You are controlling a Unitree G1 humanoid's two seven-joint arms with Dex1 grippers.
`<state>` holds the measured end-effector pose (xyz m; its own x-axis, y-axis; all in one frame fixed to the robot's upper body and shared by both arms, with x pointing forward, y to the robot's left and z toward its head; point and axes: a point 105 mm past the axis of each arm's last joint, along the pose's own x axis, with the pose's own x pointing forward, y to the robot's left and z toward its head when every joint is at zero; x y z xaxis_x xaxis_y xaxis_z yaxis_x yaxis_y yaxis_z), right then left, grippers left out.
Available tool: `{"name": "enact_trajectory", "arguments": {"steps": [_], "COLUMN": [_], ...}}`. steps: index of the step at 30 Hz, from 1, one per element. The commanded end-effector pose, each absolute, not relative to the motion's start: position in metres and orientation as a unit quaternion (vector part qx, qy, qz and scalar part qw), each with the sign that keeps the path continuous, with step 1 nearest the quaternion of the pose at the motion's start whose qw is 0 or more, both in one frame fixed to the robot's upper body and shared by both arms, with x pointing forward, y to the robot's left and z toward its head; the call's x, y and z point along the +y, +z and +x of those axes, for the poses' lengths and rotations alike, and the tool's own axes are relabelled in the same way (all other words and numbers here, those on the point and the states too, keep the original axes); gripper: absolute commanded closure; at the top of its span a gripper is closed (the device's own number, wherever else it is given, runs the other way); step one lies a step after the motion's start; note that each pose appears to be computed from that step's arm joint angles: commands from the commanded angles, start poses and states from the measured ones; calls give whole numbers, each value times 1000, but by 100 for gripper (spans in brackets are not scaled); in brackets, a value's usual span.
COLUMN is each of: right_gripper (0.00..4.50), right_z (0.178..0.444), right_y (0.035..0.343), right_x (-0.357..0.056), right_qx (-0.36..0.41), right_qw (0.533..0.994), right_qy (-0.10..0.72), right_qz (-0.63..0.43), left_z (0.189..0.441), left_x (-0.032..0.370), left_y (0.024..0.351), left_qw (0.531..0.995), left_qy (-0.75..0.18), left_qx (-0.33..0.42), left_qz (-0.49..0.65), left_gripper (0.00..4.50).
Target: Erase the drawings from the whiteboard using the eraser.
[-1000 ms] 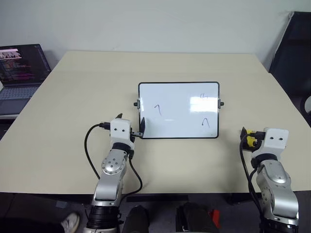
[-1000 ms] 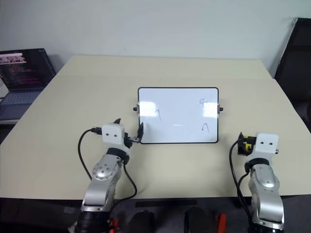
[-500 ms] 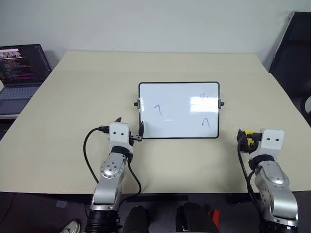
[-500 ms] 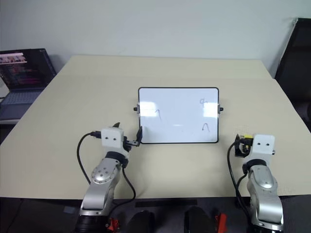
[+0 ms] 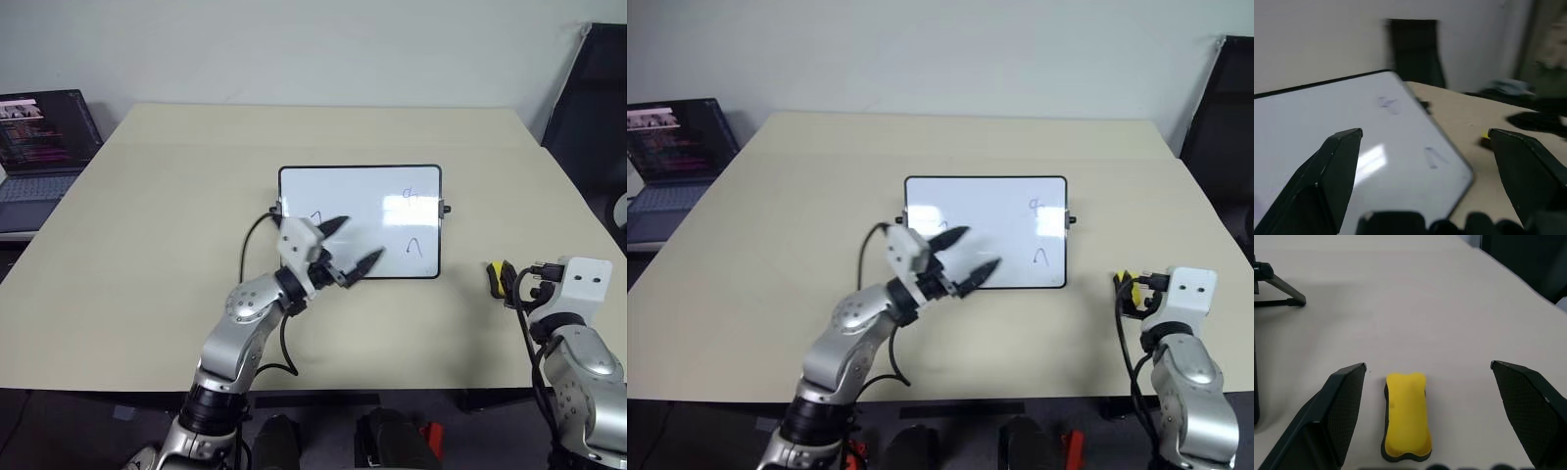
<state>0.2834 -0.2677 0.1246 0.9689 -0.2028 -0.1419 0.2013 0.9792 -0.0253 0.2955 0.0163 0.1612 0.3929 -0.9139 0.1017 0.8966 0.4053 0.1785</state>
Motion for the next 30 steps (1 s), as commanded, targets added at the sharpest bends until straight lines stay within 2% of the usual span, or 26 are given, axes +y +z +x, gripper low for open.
{"name": "enact_trajectory", "arguments": {"steps": [1,5,8,15,30], "right_gripper": [3,3,3,3,3], "right_z": [289,300,306,313,304], "right_y": [123,113,114,113,95], "right_x": [-266,-270,-273,-274,-275], "right_qx": [97,124,126,133,174], "right_qw": [992,989,989,988,980], "right_qy": [-81,-75,-77,-78,-85], "right_qz": [10,21,26,28,37], "left_z": [292,294,297,300,304], "left_x": [8,6,7,7,12], "left_y": [159,141,137,137,134], "left_qw": [789,747,738,741,743], "left_qy": [-603,-649,-657,-650,-642], "left_qx": [-88,-61,-57,-73,-79], "left_qz": [77,130,146,155,173], "left_gripper": [0,0,0,0,0]}}
